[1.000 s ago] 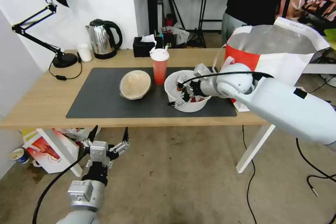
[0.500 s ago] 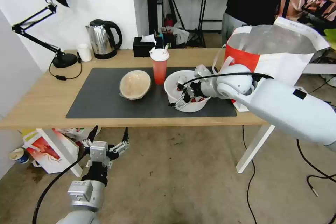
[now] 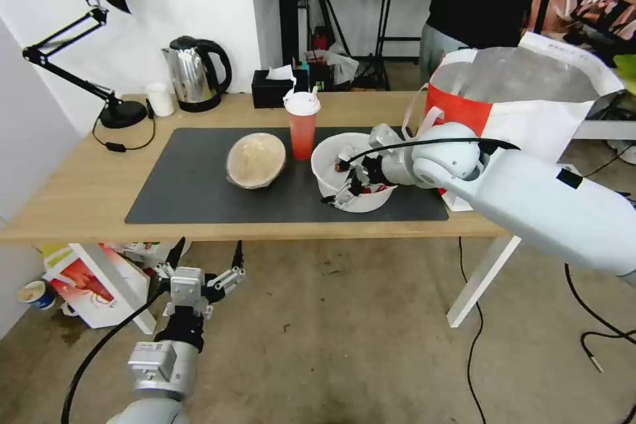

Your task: Pick up the trash from the table and place it into the takeout bag.

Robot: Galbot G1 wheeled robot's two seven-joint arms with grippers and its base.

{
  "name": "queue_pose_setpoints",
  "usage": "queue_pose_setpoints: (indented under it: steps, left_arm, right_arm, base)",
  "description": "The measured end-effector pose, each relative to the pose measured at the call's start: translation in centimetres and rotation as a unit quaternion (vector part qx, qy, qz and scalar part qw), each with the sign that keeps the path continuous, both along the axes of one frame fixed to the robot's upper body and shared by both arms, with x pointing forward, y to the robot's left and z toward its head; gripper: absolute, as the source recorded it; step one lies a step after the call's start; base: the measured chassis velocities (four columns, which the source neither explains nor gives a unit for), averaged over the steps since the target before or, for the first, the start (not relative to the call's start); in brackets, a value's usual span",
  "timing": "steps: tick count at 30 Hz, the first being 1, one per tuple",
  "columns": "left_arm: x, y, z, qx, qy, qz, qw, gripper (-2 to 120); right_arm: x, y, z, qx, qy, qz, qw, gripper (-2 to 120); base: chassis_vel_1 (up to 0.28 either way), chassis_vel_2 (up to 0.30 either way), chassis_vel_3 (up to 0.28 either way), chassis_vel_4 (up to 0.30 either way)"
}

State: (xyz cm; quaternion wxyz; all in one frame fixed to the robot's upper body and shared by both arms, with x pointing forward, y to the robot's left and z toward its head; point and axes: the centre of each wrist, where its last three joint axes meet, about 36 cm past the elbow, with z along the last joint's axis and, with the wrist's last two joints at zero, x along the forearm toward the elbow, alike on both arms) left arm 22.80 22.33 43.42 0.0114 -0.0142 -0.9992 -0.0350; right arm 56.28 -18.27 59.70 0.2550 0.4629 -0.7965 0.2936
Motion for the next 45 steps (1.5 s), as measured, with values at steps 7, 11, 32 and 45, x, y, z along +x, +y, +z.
queue_pose_setpoints:
  steps: [7, 11, 32, 45]
  left_arm:
    - [0.0, 0.0, 0.0, 0.0, 0.0, 0.0, 1.0, 100]
    - [0.0, 0.0, 0.0, 0.0, 0.0, 0.0, 1.0, 100]
    - [0.0, 0.0, 0.0, 0.0, 0.0, 0.0, 1.0, 100]
    - [0.0, 0.0, 0.0, 0.0, 0.0, 0.0, 1.0, 100]
  right_arm:
    - [-0.1, -0.6, -0.3, -0.006, 0.009, 0.003, 1.0, 100]
    - [-0.1, -0.8, -0.3, -0.009, 0.011, 0.002, 1.0, 100]
    - [-0.2, -1.7, -1.0, -0.018, 0.026, 0.0, 1.0, 100]
    - [0.0, -1.7, -1.4, -0.019, 0.028, -0.007, 0.999, 78]
  base:
    - [0.0, 0.0, 0.0, 0.0]
    - [0.0, 0.0, 0.0, 0.0]
    - [0.0, 0.0, 0.0, 0.0]
    - [0.0, 0.0, 0.0, 0.0]
